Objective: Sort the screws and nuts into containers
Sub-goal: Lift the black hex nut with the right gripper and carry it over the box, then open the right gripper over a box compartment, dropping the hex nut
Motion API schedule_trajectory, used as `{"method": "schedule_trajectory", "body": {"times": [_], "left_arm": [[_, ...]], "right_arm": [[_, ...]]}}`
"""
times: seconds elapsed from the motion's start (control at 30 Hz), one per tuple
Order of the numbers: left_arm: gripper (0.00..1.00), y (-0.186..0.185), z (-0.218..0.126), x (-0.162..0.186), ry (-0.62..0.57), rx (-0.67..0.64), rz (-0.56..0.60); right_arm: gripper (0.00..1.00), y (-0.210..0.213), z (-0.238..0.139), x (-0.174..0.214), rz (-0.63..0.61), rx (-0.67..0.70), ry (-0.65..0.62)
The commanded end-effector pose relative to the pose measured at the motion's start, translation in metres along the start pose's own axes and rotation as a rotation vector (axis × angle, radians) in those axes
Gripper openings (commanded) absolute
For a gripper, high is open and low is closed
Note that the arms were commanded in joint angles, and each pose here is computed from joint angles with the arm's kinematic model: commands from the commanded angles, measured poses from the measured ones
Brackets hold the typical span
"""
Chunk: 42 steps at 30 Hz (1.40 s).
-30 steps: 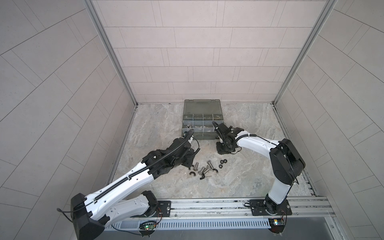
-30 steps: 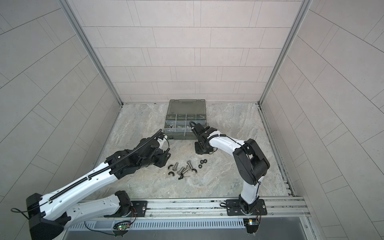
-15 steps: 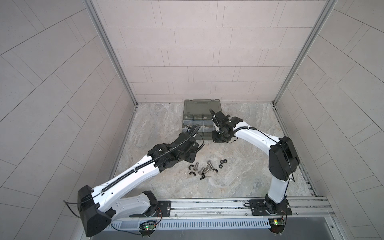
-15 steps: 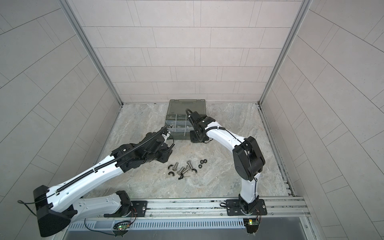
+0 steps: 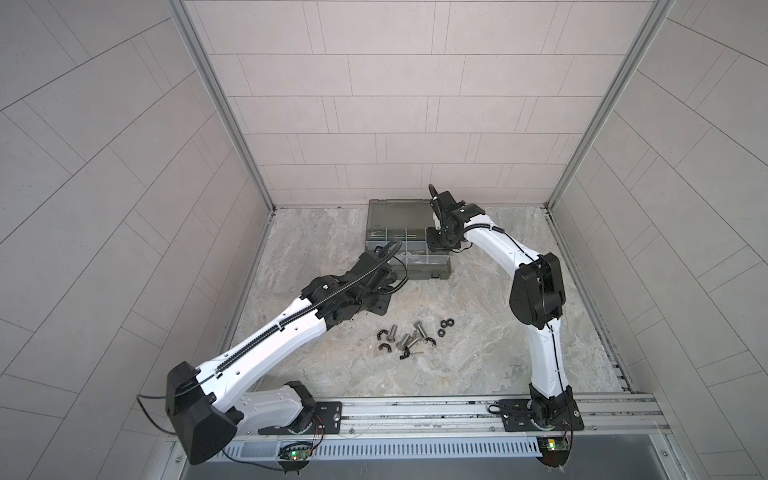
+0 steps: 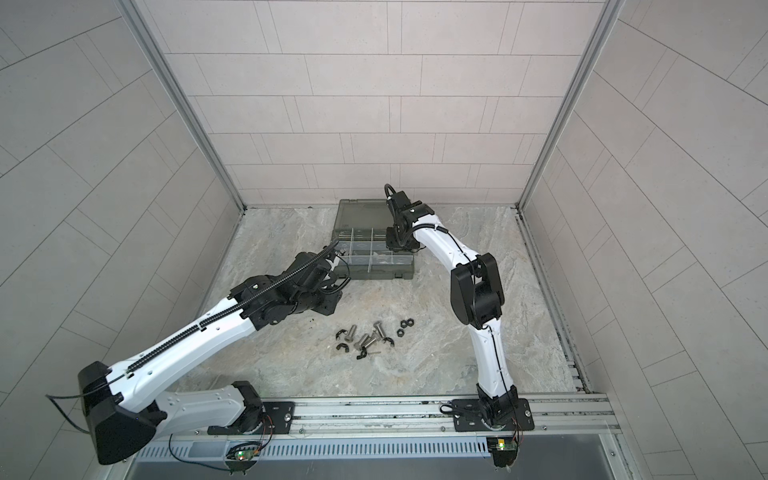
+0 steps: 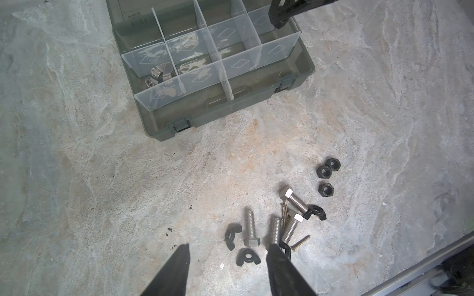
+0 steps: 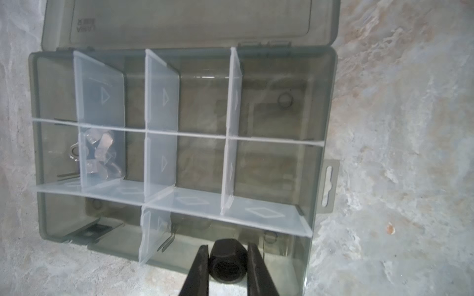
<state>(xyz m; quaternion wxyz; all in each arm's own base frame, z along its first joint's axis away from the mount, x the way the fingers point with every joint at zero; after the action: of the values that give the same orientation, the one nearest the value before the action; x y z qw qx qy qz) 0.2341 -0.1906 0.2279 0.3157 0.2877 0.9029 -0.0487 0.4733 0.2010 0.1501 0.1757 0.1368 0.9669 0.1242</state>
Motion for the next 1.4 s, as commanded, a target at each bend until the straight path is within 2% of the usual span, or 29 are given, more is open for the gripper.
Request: {"method": "schedule_trajectory", "body": {"times": [0.0, 0.2, 0.4, 0.57, 0.7, 0.8, 0.87, 1.03, 1.07, 1.13, 1.37], "left_arm": [[0.55, 0.002, -0.005, -0.008, -0.011, 0.013, 0.008], [0.55, 0.005, 0.0, -0.012, -0.01, 0.027, -0.007], [0.55, 0.0, 0.002, -0.019, -0.036, 0.08, -0.016], [0.56, -0.009, 0.002, -0.028, -0.061, 0.14, -0.023], [0.57, -0.012, -0.002, -0.04, -0.093, 0.165, -0.031], [0.57, -0.013, -0.004, -0.048, -0.112, 0.177, -0.038], [0.58, -0.014, -0.007, -0.051, -0.123, 0.18, -0.047], [0.72, -0.02, -0.013, -0.059, -0.175, 0.237, -0.071], [0.78, -0.021, -0.015, -0.06, -0.183, 0.244, -0.079], [1.0, -0.023, -0.017, -0.062, -0.194, 0.26, -0.095], [1.0, -0.028, -0.024, -0.051, -0.206, 0.311, -0.113]], "right_arm": [[0.17, -0.014, 0.011, -0.011, 0.021, 0.032, 0.02], [0.18, -0.024, 0.027, -0.036, 0.066, 0.02, 0.009], [0.2, -0.027, 0.04, -0.039, 0.074, 0.022, 0.027], [0.29, -0.025, 0.042, -0.036, 0.072, 0.001, 0.036], [0.32, -0.024, 0.041, -0.031, 0.071, -0.011, 0.041], [0.4, -0.026, 0.041, -0.028, 0.072, -0.009, 0.049], [0.41, -0.025, 0.036, -0.026, 0.069, -0.016, 0.052], [0.42, -0.022, -0.008, -0.02, 0.044, -0.057, -0.003], [0.42, -0.024, -0.016, -0.017, 0.042, -0.057, -0.011], [0.43, -0.031, -0.035, -0.007, 0.039, -0.058, -0.026], [0.45, -0.061, -0.065, 0.045, 0.021, -0.053, 0.001]]}}
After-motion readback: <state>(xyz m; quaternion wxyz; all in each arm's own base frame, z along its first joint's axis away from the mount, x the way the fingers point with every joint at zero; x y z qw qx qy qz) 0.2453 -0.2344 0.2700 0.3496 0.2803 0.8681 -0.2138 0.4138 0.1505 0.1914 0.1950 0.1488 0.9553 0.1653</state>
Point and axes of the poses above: each gripper's point midway between its finger pads, its own z axis out along the fingers, its own y axis along the line the jaws close on, x = y × z, the point moved 3 cm from there along -z, back along the fingers, and after that the axes turned 14 degrees about z, right-handed, at the moved point
